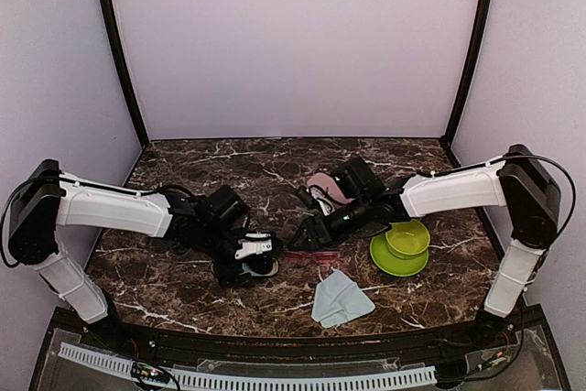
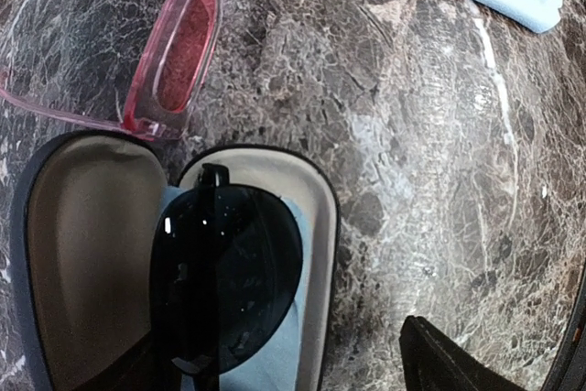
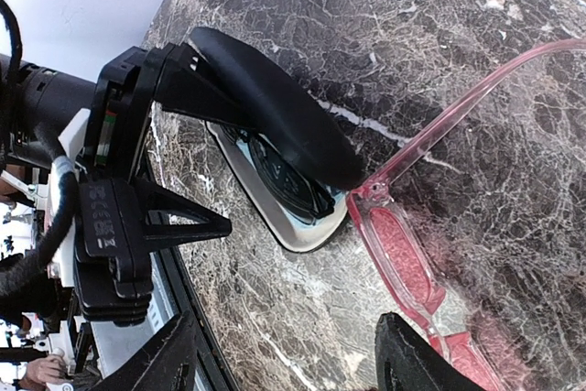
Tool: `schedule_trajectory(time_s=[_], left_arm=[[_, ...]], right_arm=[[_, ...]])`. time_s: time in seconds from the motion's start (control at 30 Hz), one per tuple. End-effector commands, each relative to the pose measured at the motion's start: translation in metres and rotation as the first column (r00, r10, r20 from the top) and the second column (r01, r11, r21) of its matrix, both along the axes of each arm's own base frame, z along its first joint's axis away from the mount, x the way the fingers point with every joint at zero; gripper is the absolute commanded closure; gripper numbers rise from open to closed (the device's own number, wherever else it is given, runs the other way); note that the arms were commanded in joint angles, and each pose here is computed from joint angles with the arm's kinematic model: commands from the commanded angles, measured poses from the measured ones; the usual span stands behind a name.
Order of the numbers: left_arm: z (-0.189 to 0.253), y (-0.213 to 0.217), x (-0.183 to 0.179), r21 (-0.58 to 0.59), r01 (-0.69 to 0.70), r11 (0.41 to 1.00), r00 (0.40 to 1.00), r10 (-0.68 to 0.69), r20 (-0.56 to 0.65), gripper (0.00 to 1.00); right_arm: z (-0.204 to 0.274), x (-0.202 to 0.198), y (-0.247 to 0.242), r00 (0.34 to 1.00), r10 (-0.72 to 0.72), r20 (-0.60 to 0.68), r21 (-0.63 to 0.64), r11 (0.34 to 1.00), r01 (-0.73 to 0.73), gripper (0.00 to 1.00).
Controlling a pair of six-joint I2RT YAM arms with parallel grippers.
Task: Organize the sunglasses
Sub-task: Adjust the sunglasses in the sunglasses case.
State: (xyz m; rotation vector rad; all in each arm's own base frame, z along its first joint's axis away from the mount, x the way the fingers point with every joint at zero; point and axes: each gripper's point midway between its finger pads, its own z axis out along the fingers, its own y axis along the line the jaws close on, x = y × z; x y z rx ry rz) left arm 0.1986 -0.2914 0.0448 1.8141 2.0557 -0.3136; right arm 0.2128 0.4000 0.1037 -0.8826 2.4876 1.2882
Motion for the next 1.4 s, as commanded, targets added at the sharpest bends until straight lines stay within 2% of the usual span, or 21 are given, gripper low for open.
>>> schedule_trajectory(time_s=[0.0,0.6,0.7,0.97,1.17,1.37], left_arm=[[-0.014,0.008,-0.013,0.044,0.009,0.999,1.0,-0.008,-0.024,0.16],[-0.005,0.01,-0.004,0.015,-0.023,1.0,0.994,0.021,0.109,0.11],[-0.001,0.009,-0.004,-0.002,-0.017,1.0,0.99,0.017,0.139,0.06],[-0.001,0.01,-0.003,0.012,-0.006,1.0,0.981,0.003,0.196,0.04],[-0.004,0.009,-0.004,0.018,0.001,1.0,0.981,-0.005,0.196,0.06],[-0.003,0.01,0.001,0.023,-0.002,1.0,0.972,-0.003,0.233,0.03]], right_arm=[[0.006,0.001,0.009,1.0,0.013,0.009,0.031,0.999,-0.013,0.33],[0.004,0.0,0.017,0.999,0.031,0.018,0.015,0.999,-0.031,0.34],[0.003,0.0,0.018,0.999,0.033,0.017,0.014,0.999,-0.033,0.34],[0.003,-0.001,0.02,0.999,0.034,0.012,0.013,0.999,-0.034,0.34],[0.001,-0.001,0.02,0.999,0.033,0.009,0.011,0.999,-0.033,0.34],[0.001,-0.003,0.021,0.999,0.039,0.003,0.011,0.999,-0.039,0.34]])
